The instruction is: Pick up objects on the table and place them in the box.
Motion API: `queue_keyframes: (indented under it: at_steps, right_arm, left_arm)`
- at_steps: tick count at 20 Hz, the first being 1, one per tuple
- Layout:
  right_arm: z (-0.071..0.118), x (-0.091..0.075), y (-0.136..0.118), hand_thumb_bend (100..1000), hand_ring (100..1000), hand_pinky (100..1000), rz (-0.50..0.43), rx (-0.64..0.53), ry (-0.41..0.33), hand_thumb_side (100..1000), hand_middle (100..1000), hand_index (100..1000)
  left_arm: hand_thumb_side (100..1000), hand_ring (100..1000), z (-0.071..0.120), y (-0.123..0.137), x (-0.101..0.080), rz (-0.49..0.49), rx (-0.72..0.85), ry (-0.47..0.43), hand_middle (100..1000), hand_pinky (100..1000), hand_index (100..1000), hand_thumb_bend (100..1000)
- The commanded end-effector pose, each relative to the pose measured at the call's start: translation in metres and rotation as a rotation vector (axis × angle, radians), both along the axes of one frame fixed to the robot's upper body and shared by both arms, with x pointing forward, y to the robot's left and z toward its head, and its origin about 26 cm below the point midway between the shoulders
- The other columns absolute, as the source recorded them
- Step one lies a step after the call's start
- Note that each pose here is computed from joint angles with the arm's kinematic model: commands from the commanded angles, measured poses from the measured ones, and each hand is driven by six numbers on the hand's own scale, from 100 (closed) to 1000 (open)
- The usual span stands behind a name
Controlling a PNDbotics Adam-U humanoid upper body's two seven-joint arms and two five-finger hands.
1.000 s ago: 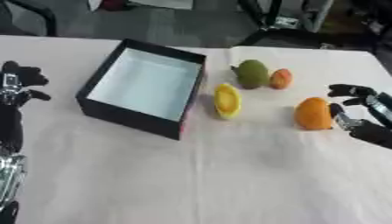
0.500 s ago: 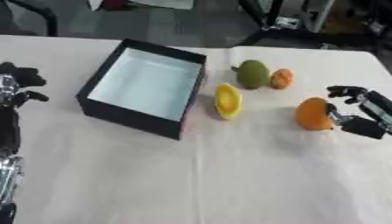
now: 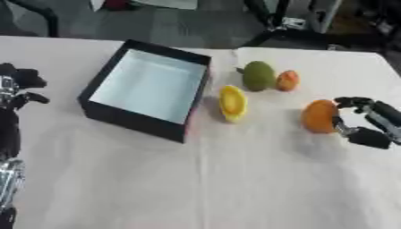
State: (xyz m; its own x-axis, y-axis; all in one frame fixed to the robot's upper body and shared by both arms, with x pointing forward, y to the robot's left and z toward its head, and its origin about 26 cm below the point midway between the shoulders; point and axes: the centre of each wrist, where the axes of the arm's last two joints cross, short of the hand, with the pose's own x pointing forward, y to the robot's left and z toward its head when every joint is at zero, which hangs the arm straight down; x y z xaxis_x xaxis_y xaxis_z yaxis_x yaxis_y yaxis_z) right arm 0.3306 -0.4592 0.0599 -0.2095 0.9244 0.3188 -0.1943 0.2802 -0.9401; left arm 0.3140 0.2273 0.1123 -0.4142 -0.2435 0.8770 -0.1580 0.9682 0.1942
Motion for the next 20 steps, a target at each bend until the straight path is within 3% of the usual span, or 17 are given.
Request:
queue_keyframes:
  at_steps: [1,6,9,10,14,20]
  right_arm:
    - [0.010,0.004,-0.006,100,884,832,0.001,-0.048,-0.013,715,782,930]
    - [0.011,0.008,-0.005,100,880,831,0.003,-0.078,-0.009,630,768,918]
    - [0.011,0.010,-0.004,100,880,831,0.002,-0.090,-0.010,625,766,917]
    - [0.012,0.010,-0.004,100,869,828,0.001,-0.092,-0.011,455,725,891]
    - [0.016,0.018,0.000,100,850,820,-0.010,-0.118,-0.028,233,652,834]
    - [0.018,0.027,0.005,100,804,799,-0.031,-0.132,-0.072,212,492,666]
  left_arm:
    - [856,616,0.008,-0.003,0.001,-0.016,-0.001,-0.029,521,474,629,100]
    - [856,616,0.009,-0.004,0.001,-0.019,-0.002,-0.031,521,474,629,100]
    - [856,616,0.009,-0.004,0.001,-0.020,-0.003,-0.032,521,474,629,100]
    - [856,616,0.009,-0.004,0.001,-0.021,-0.003,-0.032,521,474,629,100]
    - [856,616,0.010,-0.005,0.002,-0.027,-0.005,-0.033,522,474,629,100]
    - [856,616,0.010,-0.007,0.002,-0.035,-0.008,-0.035,522,474,629,100]
